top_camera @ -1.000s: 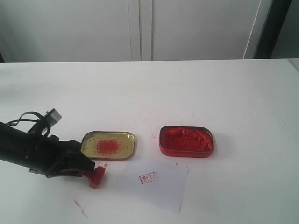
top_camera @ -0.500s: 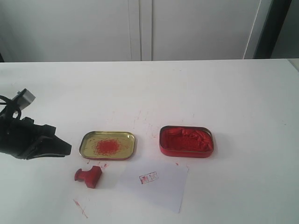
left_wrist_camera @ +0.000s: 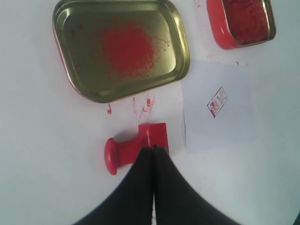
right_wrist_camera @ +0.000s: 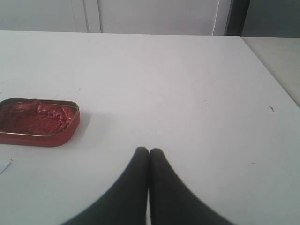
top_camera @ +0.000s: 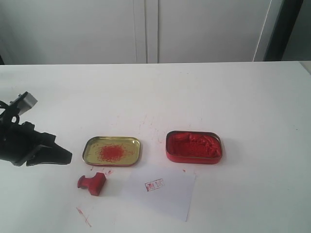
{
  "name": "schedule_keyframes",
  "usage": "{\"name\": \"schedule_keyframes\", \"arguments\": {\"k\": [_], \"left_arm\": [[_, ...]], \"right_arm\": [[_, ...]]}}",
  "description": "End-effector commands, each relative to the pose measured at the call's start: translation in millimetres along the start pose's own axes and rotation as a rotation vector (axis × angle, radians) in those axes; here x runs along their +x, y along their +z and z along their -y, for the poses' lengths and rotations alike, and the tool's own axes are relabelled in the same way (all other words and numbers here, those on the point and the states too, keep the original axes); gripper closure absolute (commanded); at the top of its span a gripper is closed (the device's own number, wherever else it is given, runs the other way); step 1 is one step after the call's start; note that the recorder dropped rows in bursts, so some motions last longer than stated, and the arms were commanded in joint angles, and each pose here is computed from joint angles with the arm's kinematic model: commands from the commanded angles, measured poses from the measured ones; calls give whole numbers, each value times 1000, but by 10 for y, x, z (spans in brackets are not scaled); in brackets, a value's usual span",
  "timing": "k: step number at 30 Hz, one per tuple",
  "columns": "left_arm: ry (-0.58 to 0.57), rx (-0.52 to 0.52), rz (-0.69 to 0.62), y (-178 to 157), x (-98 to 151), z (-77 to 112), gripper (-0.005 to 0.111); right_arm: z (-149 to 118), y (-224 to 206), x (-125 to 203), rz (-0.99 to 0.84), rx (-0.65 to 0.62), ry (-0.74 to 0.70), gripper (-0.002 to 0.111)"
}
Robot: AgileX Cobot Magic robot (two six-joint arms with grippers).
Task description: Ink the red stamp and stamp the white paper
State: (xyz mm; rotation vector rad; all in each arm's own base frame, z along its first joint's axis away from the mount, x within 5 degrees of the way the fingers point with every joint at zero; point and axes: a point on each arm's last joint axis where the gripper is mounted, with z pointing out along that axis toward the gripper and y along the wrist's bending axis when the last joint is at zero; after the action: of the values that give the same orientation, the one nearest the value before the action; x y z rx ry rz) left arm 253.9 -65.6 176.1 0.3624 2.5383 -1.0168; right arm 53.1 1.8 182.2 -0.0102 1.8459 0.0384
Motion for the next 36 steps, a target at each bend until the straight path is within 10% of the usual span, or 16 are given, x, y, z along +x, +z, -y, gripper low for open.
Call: {"name": "schedule_keyframes", "arguments": {"k": [1, 18, 36], "left_arm": [[25, -3, 42, -140, -33, 122, 107], [42, -520, -12, -860, 226, 299, 107], [83, -534, 29, -973, 257, 406, 107]], "right_arm": [[1, 4, 5, 12, 1, 1, 108], [1, 4, 5, 12, 1, 1, 108], [1, 4, 5, 12, 1, 21, 108]]}}
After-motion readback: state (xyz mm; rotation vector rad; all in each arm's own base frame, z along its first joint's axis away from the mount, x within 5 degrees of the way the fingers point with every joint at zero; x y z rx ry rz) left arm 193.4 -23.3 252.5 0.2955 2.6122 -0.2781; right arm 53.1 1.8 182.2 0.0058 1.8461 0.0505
